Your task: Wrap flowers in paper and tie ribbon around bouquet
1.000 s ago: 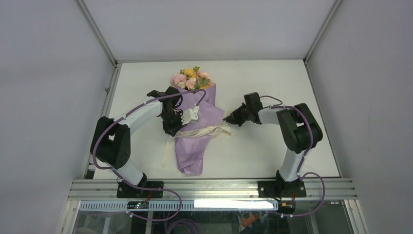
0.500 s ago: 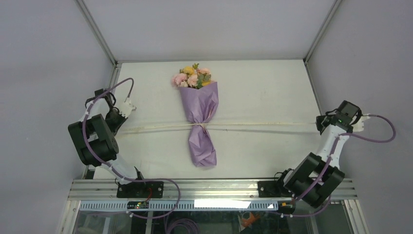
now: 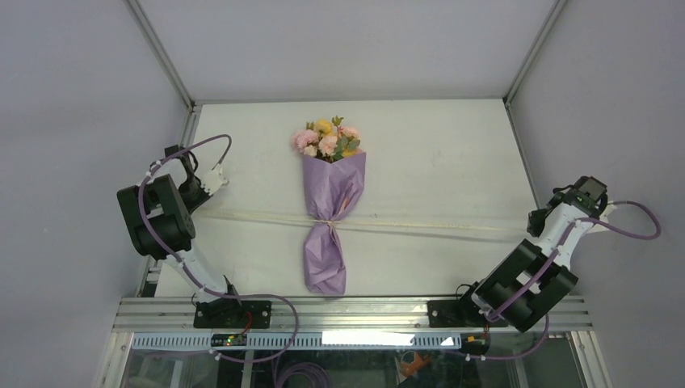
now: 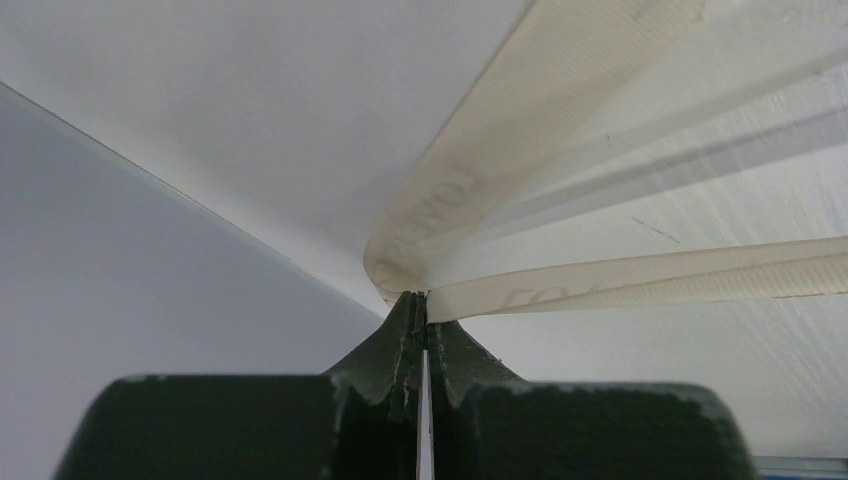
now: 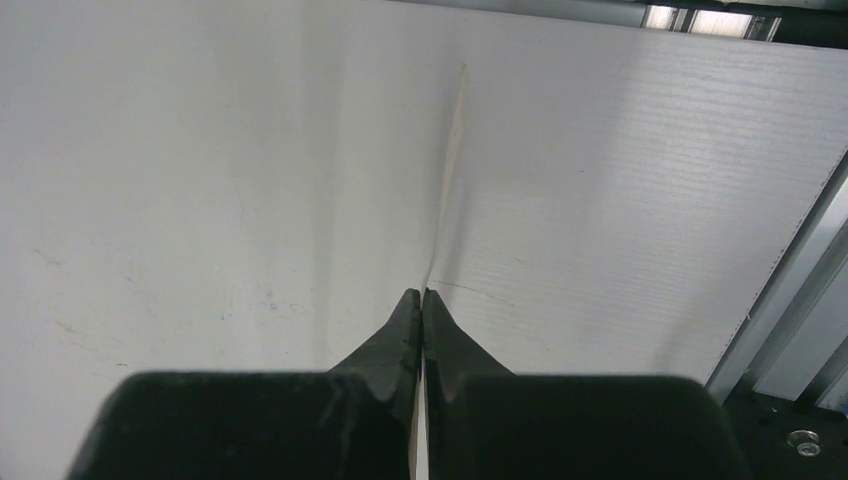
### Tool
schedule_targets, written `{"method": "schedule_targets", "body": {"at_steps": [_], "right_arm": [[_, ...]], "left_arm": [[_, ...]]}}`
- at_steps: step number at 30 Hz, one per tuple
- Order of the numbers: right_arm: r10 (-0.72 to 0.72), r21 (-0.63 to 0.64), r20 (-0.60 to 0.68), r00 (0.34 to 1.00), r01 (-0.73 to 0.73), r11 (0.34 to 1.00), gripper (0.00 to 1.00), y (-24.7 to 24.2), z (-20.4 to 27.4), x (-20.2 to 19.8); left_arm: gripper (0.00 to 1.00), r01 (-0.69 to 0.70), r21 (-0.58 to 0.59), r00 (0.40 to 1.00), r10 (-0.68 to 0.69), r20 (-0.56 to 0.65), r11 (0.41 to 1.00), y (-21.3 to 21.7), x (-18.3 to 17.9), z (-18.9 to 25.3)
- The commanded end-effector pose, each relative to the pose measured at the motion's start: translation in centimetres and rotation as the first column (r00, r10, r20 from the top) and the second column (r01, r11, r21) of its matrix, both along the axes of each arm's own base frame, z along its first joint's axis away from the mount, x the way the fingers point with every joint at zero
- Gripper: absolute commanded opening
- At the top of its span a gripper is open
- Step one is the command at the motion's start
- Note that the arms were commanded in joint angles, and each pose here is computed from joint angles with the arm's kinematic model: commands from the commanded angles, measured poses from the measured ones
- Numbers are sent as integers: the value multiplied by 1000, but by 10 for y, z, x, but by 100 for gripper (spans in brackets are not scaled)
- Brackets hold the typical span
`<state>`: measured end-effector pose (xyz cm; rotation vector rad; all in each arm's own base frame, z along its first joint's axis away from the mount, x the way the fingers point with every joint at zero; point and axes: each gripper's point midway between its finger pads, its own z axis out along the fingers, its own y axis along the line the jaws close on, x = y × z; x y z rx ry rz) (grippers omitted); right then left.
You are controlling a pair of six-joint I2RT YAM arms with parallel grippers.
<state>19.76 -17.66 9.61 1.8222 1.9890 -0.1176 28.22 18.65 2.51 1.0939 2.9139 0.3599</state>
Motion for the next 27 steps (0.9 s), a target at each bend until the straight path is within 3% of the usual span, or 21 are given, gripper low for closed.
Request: {"method": "schedule_targets", "body": {"at_steps": [1,21,24,27], "right_arm": [[-34,-233,27,999,40,972,0,-59,34,13],[21,-278,-63,998,-38,960,0,-77,45,33],[196,-304,-79,977,-211,929,0,-38,52,63],[461,-310,7,887,-436,845,0,45,67,106]], "left_arm": [[0,-36,198,993,13,114,980,49,24,36],[0,-60,181,995,43,95,982,57,14,26],[0,-48,93,997,43,57,995,23,3,32],[0,65,-59,997,-63,36,996,-61,-1,48]]}}
